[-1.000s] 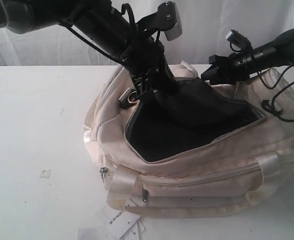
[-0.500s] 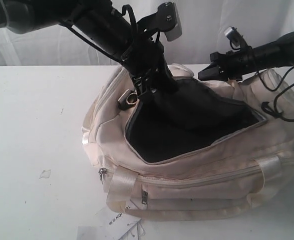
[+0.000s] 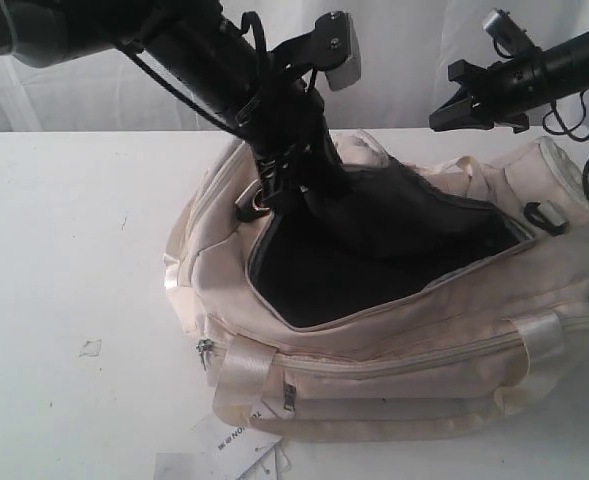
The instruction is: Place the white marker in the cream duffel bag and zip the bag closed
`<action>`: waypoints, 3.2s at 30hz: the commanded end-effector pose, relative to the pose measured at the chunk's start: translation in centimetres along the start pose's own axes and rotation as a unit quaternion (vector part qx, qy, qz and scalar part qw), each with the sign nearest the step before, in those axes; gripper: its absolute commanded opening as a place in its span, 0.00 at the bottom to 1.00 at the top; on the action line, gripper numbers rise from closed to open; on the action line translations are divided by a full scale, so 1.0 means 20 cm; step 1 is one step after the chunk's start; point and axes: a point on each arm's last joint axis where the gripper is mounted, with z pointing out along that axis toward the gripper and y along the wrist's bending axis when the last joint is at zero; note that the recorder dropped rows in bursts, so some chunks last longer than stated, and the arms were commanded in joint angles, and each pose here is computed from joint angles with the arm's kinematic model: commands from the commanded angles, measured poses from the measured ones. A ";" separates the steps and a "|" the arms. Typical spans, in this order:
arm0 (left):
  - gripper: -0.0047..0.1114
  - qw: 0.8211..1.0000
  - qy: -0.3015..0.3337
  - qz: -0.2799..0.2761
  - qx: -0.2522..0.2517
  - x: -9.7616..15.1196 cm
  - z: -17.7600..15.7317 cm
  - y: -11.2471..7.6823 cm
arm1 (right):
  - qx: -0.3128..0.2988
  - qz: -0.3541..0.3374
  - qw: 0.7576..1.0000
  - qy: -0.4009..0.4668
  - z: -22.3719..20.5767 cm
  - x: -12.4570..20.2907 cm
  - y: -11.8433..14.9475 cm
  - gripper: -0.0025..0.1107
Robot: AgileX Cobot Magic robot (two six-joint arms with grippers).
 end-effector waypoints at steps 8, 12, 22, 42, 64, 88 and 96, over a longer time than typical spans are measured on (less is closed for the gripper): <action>0.04 0.985 0.015 0.102 0.136 0.01 -0.06 -0.13 | 0.014 -0.019 0.999 -0.030 -0.20 -0.09 0.25 0.02; 0.04 0.985 0.027 0.105 0.135 0.02 -0.06 -0.13 | 0.012 -0.038 0.999 -0.037 -0.24 -0.11 0.35 0.08; 0.04 0.985 0.024 0.103 0.135 0.01 -0.06 -0.13 | -0.011 -0.015 1.000 0.023 -0.01 -0.02 0.55 0.51; 0.04 0.985 0.025 0.103 0.135 0.02 -0.06 -0.13 | 0.034 0.010 0.989 0.147 0.26 0.24 0.59 0.50; 0.04 0.985 0.043 0.108 0.130 0.03 -0.06 -0.12 | 0.165 -0.072 0.980 0.078 -0.21 0.11 0.72 0.02; 0.04 0.995 -0.085 -0.024 0.036 0.04 -0.23 0.03 | 0.169 -0.018 0.978 0.117 -0.55 0.57 0.97 0.02; 0.04 0.994 -0.087 -0.025 0.066 0.05 -0.24 0.00 | 0.181 0.026 0.970 0.158 -0.55 0.75 0.92 0.02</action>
